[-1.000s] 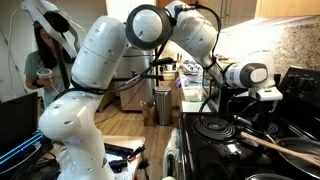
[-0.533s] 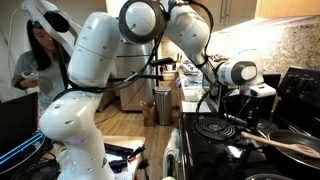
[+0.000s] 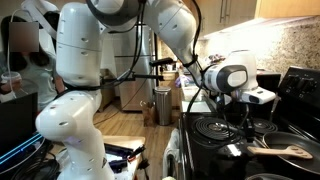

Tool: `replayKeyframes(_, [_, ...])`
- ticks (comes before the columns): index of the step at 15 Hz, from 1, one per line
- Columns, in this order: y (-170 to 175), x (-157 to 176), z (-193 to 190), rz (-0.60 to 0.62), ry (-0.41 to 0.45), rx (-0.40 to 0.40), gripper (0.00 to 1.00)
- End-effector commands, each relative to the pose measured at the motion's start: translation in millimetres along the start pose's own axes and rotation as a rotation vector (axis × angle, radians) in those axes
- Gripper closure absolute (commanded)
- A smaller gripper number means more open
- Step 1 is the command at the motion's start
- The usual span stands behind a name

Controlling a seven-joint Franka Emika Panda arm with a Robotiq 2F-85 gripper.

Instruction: Move the pan to the left front plate of the stove

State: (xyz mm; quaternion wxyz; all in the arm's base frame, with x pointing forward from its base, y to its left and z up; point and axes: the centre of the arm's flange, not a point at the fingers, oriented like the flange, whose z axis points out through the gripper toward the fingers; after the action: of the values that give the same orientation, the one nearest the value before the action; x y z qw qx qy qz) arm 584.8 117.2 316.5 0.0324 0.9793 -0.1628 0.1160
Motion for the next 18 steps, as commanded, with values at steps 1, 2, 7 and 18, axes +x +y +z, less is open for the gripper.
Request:
replayKeyframes(1, [46,-9,-32,-0.120,0.049,0.067,0.93])
replayKeyframes(2, [49,-10,-38,-0.146,0.064,0.074,0.93])
replayKeyframes(7, [38,-31,-54,-0.241,0.085,0.123,0.93])
replayKeyframes(18, [11,-129,-88,-0.307,0.092,0.146,0.93])
